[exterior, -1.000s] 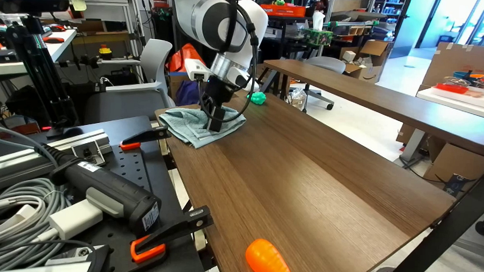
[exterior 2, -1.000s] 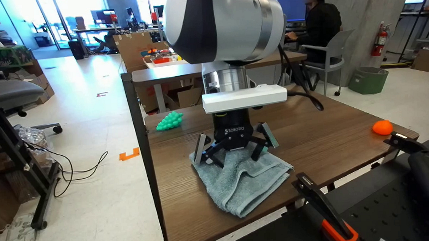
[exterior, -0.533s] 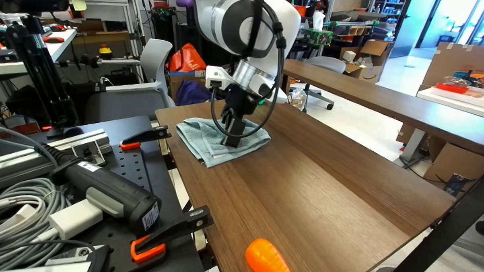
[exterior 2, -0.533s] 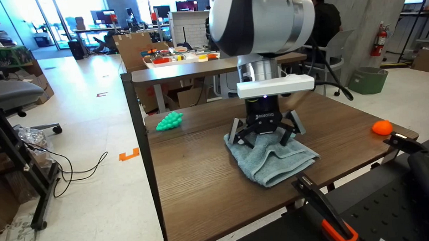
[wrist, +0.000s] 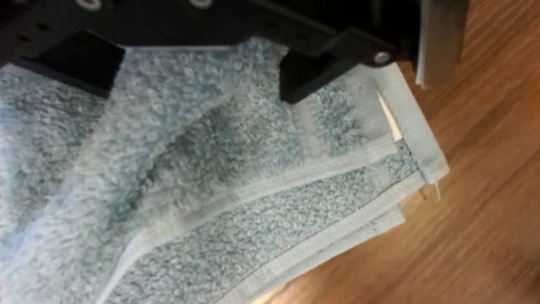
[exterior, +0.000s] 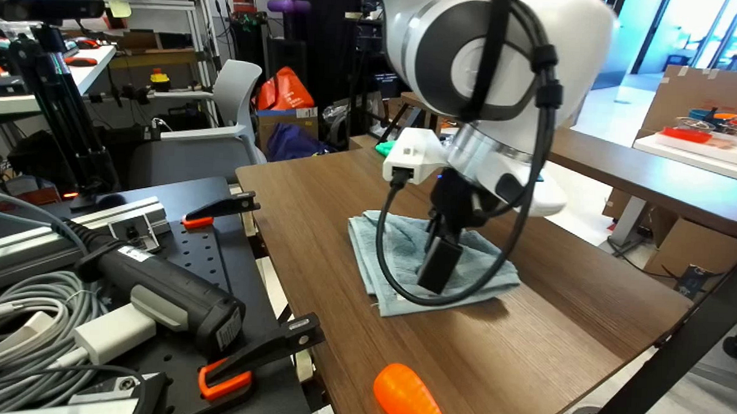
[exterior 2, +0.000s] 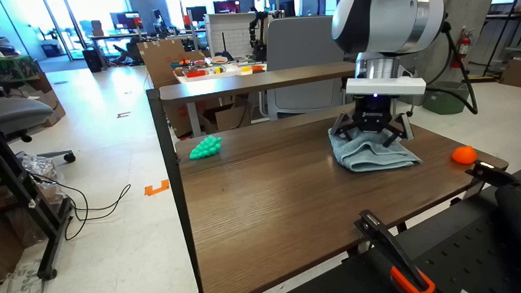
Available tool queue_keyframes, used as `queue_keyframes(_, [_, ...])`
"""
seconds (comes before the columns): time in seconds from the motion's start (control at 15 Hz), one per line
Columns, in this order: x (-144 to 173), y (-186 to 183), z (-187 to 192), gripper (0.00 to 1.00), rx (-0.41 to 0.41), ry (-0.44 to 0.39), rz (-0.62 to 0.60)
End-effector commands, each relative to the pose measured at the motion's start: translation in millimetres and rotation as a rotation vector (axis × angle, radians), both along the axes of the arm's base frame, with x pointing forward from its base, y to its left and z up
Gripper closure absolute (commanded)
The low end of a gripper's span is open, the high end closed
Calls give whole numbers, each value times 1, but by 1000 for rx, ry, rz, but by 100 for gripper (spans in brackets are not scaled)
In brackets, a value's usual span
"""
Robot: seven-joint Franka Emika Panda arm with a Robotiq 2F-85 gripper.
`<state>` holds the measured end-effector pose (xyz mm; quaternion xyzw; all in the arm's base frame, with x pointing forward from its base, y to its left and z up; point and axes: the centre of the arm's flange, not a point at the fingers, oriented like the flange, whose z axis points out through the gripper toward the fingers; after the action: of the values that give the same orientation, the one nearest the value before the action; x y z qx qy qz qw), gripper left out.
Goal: Wipe the table with the blue cloth
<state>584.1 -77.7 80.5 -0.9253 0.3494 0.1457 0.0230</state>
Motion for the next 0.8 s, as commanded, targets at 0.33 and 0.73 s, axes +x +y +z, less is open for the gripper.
queue_keyframes(0.33, [43, -109, -37, 0, 5, -93, -377])
queue_keyframes(0.73, [58, -130, -36, 0, -56, -171, -501])
